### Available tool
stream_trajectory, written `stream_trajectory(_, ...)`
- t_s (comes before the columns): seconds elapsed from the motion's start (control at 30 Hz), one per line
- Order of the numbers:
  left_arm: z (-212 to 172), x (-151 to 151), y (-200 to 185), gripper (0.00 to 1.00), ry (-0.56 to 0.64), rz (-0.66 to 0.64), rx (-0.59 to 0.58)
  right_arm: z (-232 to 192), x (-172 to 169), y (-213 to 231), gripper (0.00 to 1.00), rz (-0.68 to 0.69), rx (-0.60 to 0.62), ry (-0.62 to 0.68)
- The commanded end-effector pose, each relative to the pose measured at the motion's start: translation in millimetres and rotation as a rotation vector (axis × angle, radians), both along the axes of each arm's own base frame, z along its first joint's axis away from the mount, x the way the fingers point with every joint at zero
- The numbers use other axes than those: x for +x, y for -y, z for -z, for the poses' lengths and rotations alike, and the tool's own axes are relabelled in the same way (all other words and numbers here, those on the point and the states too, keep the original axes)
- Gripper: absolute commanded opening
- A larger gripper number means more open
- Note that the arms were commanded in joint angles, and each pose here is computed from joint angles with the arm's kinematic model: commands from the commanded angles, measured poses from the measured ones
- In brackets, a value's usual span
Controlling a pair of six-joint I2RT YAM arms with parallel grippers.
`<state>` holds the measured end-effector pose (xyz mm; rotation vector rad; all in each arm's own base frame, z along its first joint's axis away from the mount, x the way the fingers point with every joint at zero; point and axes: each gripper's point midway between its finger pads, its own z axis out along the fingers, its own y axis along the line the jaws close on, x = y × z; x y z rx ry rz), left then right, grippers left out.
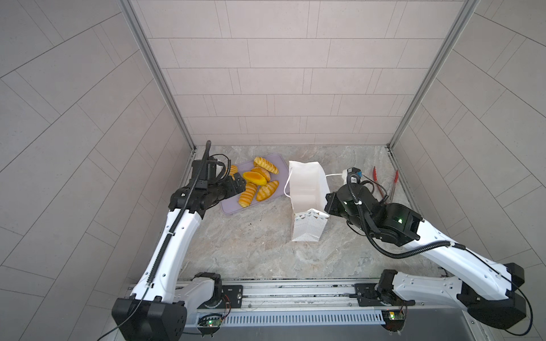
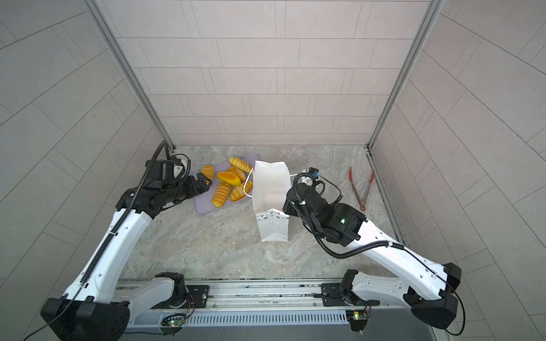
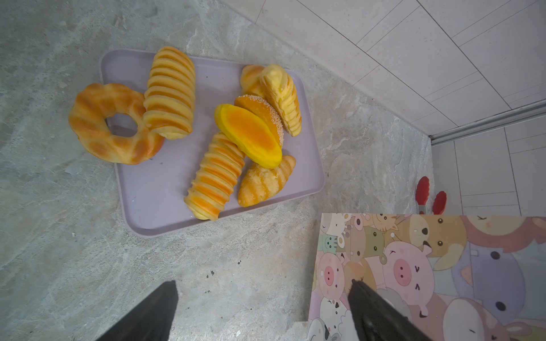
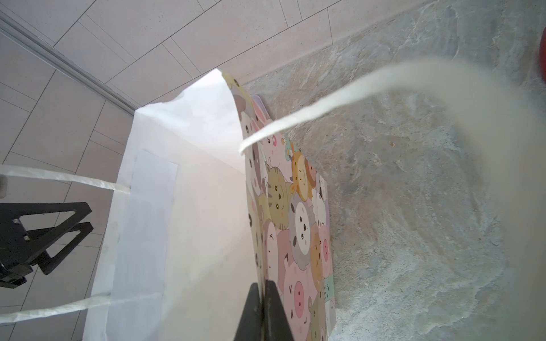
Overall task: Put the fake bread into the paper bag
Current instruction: 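Grasp the bag's top edge with the right gripper and drag it toward the tray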
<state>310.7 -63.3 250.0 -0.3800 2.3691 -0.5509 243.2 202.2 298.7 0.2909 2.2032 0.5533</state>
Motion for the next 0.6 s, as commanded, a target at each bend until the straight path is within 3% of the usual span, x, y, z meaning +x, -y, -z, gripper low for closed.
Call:
stream_trajectory(0.0, -1.9, -1.5, -1.4, 0.97, 0.023, 0.017, -0.020, -15.5, 1.6, 0.1, 0.00, 0.093, 0.073, 0.036)
stream_trajectory(0.57, -1.2, -4.1, -6.2, 0.97, 0.029, 0.007, -0.066, 6.7, -13.1, -41.1, 0.03, 0.042, 0.115, -0.026)
